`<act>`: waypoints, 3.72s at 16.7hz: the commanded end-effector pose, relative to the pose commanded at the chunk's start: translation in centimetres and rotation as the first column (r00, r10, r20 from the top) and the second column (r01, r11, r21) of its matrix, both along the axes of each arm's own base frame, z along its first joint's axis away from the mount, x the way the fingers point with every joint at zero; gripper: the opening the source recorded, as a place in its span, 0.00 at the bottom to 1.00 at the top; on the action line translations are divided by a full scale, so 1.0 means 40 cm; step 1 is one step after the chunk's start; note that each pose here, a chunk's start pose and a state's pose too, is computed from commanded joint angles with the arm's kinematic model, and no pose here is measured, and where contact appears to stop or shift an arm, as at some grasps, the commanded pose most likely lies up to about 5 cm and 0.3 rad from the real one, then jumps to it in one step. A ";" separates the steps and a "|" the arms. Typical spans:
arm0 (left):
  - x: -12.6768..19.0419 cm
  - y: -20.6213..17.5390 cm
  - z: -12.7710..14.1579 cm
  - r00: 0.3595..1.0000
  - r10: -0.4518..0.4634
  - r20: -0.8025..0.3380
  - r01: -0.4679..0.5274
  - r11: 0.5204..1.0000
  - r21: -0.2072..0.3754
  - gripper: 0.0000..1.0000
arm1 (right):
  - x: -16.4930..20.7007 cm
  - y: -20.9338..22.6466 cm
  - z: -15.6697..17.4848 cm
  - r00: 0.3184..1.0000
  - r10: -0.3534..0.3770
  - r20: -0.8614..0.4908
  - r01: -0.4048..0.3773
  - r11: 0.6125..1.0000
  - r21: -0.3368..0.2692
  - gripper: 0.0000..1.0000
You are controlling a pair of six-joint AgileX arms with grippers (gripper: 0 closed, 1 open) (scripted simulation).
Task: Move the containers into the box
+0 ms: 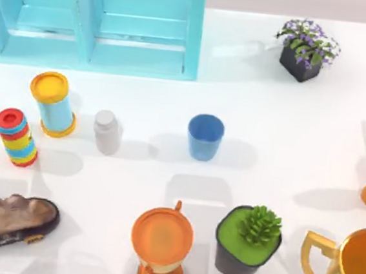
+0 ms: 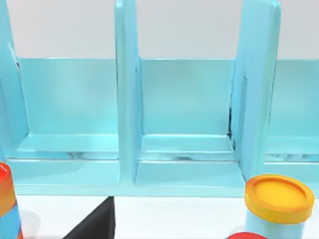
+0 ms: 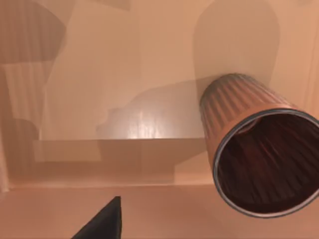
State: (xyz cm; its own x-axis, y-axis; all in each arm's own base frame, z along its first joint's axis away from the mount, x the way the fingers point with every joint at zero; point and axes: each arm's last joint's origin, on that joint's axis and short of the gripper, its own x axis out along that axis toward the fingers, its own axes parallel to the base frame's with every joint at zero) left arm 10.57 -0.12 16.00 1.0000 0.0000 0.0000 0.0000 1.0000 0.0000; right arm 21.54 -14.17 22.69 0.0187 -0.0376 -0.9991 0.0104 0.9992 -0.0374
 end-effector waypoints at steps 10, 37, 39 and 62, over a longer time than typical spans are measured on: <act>0.000 0.000 0.000 1.000 0.000 0.000 0.000 1.000 0.000 1.00 | 0.012 -0.010 0.140 1.000 -0.001 0.006 0.001 1.000 -0.003 1.00; 0.000 0.000 0.000 1.000 0.000 0.000 0.000 1.000 0.000 1.00 | 0.401 0.863 0.104 0.995 0.088 0.051 -0.085 0.994 -0.062 1.00; 0.000 0.000 0.000 1.000 0.000 0.000 0.000 1.000 0.000 1.00 | 0.371 1.005 0.062 0.993 0.098 0.068 -0.095 0.994 -0.056 1.00; 0.000 0.000 0.000 1.000 0.000 0.000 0.000 1.000 0.000 1.00 | 0.407 1.177 -0.186 0.984 -0.001 0.180 -0.005 0.999 0.035 1.00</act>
